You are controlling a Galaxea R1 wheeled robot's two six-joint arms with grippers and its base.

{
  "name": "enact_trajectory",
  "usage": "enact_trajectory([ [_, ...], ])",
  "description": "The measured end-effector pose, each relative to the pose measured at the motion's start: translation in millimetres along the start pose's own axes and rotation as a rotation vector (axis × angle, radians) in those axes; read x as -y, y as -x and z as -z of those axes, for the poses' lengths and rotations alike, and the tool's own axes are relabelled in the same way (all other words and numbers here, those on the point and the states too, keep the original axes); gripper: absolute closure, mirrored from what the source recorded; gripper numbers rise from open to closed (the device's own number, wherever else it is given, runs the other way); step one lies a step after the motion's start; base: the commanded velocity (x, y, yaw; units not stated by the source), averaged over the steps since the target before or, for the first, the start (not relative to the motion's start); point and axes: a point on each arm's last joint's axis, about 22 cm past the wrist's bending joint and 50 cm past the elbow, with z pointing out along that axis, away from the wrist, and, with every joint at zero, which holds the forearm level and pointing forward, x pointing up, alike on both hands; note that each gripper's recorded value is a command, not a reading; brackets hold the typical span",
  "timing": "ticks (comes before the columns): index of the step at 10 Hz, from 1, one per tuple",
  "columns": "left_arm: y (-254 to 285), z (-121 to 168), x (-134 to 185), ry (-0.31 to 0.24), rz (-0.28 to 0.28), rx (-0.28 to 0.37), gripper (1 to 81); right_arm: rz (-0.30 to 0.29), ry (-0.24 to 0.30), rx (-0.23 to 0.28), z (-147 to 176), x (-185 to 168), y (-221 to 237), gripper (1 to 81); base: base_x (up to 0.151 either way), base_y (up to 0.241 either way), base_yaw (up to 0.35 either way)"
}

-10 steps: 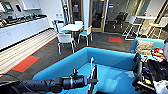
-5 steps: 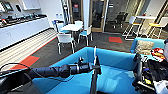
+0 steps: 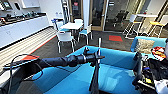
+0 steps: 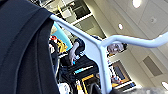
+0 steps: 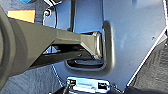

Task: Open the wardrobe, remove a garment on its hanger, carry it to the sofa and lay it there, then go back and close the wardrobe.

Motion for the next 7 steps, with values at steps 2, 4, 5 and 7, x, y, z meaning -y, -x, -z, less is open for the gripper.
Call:
enact_trajectory([
  [2,-23.1,-19.0,1.8,-0.017,-0.02,-0.027,81.1,-0.001,-0.01,-0.001,-3.2,8.3,-0.1,1.0,0.0,0.0,0.0],
  [4,-41.3,-37.7,5.8,-0.034,-0.011,-0.049,81.1,-0.001,-0.008,0.0,-2.8,7.1,-0.1,1.0,0.0,0.0,0.0],
  [5,-55.7,-45.4,3.8,-0.042,-0.011,-0.067,81.1,-0.001,-0.008,0.0,-3.0,7.2,-0.3,1.0,0.0,0.0,0.0],
  [7,-81.1,-58.3,11.1,-0.07,-0.024,-0.108,81.1,0.002,-0.014,-0.007,-5.6,11.2,-6.7,1.0,0.0,0.0,0.0],
])
